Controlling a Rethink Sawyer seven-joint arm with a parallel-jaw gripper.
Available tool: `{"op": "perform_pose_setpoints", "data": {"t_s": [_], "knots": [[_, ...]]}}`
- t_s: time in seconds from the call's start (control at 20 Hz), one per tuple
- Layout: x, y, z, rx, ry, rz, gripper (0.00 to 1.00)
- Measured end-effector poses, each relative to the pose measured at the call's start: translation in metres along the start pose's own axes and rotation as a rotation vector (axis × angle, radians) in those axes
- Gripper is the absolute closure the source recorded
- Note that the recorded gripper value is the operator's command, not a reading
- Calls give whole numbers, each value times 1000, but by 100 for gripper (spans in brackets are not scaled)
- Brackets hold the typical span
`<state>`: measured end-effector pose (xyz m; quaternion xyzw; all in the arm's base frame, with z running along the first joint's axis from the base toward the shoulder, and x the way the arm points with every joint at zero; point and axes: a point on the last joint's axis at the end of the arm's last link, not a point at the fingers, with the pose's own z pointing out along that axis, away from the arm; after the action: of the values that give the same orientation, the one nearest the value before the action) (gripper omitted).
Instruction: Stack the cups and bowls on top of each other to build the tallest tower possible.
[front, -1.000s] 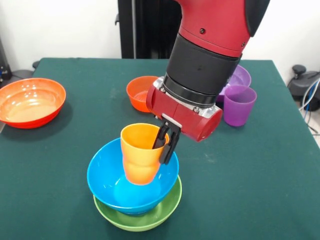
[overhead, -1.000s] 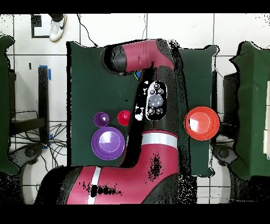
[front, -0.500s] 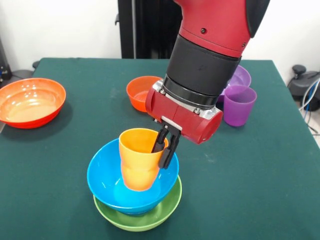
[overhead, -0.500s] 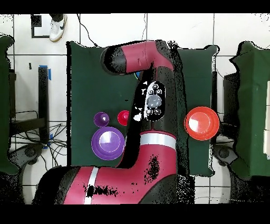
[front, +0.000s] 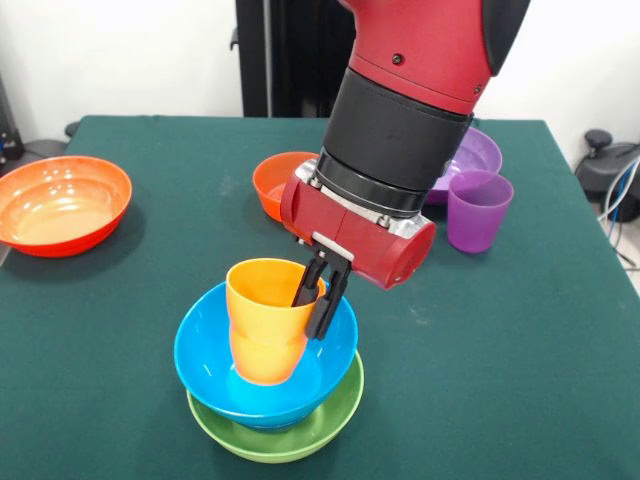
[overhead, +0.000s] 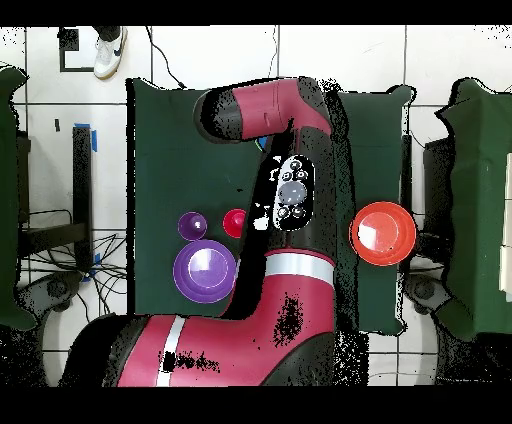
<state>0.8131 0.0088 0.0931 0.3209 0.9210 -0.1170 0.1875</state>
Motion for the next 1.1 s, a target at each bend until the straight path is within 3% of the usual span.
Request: {"op": "perform_pose_setpoints", "data": {"t_s": [1.1], "knots": [[15, 16, -9, 3, -11, -34, 100]]}}
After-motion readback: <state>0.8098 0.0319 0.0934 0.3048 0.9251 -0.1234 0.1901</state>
